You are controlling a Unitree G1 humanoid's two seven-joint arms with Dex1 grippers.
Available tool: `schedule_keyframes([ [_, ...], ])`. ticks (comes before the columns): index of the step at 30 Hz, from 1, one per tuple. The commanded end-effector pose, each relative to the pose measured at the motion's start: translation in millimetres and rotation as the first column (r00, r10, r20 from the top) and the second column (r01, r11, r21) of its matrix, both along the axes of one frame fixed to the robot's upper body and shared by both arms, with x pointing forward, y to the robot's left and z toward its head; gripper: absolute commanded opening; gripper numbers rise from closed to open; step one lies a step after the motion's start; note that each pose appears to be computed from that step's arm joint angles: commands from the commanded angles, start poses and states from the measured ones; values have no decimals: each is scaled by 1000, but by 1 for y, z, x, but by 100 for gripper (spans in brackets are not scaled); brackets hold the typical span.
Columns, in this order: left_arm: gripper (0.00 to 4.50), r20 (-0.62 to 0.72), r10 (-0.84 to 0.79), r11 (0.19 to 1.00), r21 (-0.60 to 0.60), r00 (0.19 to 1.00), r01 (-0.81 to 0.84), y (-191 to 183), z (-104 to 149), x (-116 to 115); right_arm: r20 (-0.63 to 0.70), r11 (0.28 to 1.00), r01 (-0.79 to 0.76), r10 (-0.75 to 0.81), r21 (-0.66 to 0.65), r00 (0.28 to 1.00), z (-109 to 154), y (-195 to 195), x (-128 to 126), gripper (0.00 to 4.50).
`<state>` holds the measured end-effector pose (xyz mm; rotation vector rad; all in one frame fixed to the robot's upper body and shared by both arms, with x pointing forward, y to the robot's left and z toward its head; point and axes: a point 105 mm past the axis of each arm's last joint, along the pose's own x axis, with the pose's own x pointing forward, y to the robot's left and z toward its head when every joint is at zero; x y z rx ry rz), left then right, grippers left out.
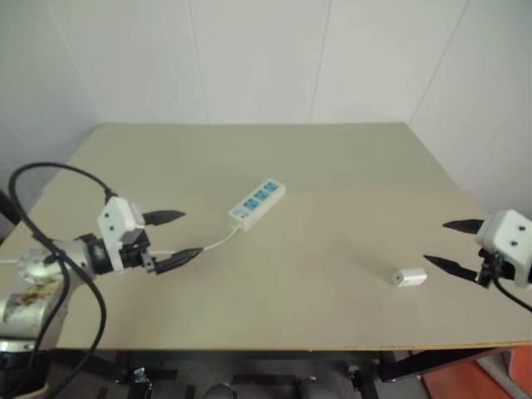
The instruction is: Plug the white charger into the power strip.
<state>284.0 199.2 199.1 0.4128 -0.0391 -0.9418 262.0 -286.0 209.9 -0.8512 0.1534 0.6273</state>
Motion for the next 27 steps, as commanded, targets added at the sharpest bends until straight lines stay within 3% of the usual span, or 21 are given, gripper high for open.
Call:
schedule_keyframes([
  [1,449,58,0,1000,13,998,-1,0,11,2,56,1000,4,-3,-12,998,13,1,-2,385],
  [6,449,58,3,1000,12,998,-4,0,9,5,74,1000,-21,21,7,997,15,6,-2,385],
  [14,449,79,23,1000,-10,997,-22,-15,6,33,98,995,-63,55,76,994,11,25,3,385],
  [21,449,142,174,977,-145,975,-153,-29,9,80,92,988,-114,105,100,990,8,43,10,385],
  [27,449,110,244,959,-178,964,-222,-45,-5,112,205,988,-83,56,129,977,23,49,30,385],
])
